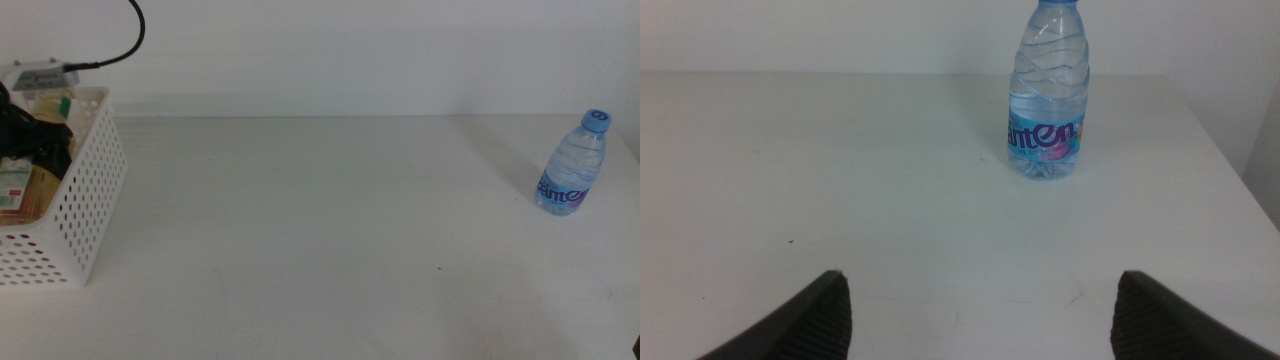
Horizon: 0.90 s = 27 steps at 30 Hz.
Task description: Use arms to grab the bottles and put them into the dustbin to the left of the table.
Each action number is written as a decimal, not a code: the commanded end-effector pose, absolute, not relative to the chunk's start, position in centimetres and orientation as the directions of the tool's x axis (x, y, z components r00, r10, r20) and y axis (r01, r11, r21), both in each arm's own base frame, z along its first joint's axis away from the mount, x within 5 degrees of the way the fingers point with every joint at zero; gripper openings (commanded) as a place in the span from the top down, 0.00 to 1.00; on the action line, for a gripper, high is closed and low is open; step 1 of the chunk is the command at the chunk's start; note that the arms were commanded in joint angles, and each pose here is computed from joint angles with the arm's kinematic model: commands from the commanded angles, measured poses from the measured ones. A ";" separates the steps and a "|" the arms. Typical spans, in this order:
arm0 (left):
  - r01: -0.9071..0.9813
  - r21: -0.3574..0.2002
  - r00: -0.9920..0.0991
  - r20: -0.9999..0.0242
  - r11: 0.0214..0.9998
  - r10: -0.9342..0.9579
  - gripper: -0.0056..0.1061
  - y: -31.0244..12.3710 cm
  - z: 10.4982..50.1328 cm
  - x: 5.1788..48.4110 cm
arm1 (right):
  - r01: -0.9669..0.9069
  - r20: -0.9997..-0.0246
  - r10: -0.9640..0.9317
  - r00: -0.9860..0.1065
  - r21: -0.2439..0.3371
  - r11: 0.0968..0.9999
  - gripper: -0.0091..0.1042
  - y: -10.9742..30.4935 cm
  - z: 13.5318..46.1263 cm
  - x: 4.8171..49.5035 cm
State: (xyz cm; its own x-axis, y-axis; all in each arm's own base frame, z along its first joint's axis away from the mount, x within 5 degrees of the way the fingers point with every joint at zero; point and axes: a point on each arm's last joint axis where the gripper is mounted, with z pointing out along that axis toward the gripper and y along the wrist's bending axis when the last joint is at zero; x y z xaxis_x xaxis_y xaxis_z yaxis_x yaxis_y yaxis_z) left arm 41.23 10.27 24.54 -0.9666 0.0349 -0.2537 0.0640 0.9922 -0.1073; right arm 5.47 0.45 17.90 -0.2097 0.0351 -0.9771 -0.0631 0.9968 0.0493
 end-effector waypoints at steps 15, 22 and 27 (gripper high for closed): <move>0.071 -0.160 -0.971 -0.235 0.984 0.032 0.68 9.8 24.8 41.6 | -0.061 -0.994 0.020 -0.104 0.026 0.998 0.32 0.4 19.0 5.4; 0.071 -0.147 -0.968 -0.249 0.987 0.032 0.18 10.0 24.8 41.7 | -0.061 -0.994 0.020 -0.104 0.026 0.998 0.32 0.4 19.0 5.4; 0.073 -0.133 -0.955 -0.294 0.988 0.030 0.14 9.9 26.2 41.5 | -0.061 -0.994 0.020 -0.104 0.026 0.998 0.32 0.4 19.0 5.4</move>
